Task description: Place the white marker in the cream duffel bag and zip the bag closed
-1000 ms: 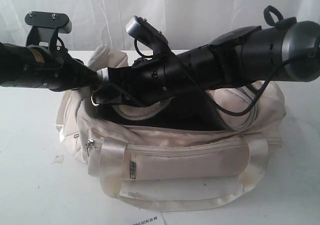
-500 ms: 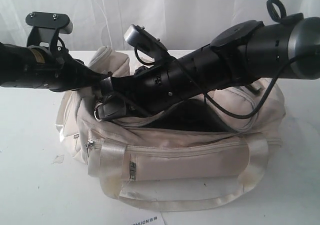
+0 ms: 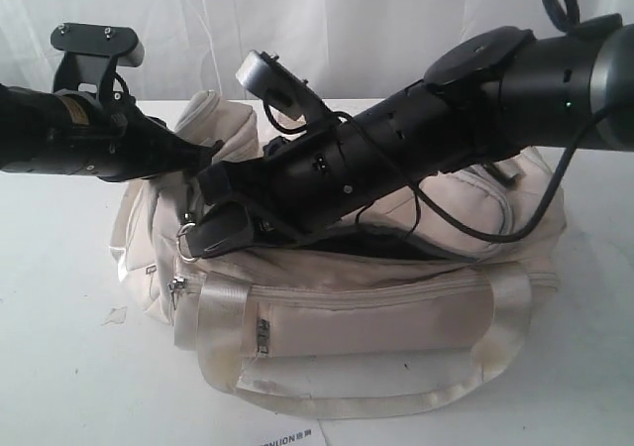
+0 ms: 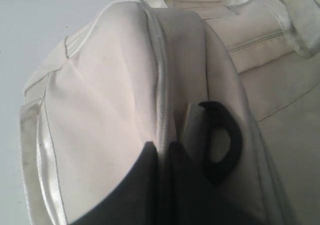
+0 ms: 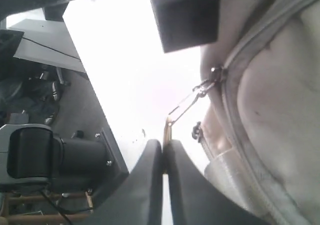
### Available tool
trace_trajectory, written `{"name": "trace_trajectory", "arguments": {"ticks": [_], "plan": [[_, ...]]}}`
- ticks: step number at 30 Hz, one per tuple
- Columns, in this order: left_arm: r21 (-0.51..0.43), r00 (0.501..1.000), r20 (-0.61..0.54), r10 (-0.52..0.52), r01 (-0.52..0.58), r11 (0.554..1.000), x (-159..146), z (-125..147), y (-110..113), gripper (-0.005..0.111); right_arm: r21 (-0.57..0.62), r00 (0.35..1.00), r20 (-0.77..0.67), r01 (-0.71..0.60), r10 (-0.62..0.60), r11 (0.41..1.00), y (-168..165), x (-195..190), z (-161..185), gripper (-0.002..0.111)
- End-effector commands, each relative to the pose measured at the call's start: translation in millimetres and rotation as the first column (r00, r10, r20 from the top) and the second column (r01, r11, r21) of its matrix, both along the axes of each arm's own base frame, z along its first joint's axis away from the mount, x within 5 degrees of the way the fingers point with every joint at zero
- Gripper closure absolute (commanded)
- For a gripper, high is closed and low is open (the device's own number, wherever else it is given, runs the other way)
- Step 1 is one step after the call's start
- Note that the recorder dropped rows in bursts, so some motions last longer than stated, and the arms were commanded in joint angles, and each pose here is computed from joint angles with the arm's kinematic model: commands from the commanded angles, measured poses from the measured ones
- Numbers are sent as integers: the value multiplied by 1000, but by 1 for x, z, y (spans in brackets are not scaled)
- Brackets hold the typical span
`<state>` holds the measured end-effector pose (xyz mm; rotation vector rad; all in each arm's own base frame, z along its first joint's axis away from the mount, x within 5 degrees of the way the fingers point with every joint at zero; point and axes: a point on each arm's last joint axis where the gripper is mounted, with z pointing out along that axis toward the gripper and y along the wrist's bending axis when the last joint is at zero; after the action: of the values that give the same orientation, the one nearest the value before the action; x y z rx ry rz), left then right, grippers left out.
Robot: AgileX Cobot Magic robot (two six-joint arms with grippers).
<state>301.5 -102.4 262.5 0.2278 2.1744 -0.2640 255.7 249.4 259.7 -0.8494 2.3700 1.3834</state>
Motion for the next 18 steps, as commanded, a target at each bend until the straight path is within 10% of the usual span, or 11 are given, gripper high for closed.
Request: {"name": "trace_trajectory", "arguments": {"ticks": [1,18], "plan": [[-5,1000,30,6,-6,1000,1,3,2,107,-79,998,-10,-63,62,995,-9,-13,8,108],[-2,1000,22,5,-5,1000,1,2,2,107,-394,989,142,8,52,919,-46,-23,23,108]]}}
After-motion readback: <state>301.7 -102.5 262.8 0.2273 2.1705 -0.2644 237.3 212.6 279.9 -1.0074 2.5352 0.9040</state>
